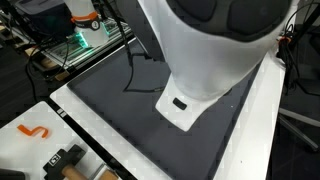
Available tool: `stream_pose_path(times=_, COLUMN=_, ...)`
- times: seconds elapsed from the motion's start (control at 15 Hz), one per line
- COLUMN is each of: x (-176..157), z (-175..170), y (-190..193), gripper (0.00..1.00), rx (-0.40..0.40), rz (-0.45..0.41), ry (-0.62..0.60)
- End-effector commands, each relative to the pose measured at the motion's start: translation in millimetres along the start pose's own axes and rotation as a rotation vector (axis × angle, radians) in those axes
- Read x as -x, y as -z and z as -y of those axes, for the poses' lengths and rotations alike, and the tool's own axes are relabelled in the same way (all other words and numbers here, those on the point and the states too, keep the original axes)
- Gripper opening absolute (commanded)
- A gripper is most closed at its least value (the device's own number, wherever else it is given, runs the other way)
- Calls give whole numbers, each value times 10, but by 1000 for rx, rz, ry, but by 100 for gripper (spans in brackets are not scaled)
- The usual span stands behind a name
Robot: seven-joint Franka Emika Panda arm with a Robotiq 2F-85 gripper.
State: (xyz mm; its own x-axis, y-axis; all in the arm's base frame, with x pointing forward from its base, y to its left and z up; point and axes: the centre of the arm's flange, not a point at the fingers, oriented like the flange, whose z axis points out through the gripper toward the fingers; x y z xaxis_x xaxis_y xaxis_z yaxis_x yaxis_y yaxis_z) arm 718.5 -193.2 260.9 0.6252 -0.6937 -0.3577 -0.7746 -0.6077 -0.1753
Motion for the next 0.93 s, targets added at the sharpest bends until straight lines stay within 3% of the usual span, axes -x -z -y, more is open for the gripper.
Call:
stream_pose_path(times=0.0, x=-157, z=105, y=7, gripper=100, rx=11, rz=7, ry=27)
stream_pose_path(times=0.47, x=-105, z=258, y=23, gripper=100, rx=135, rz=31, ry=80)
stream_pose_path(times=0.87, x=89, z=507, y=-16, gripper=100, rx=244, rz=26, ry=212)
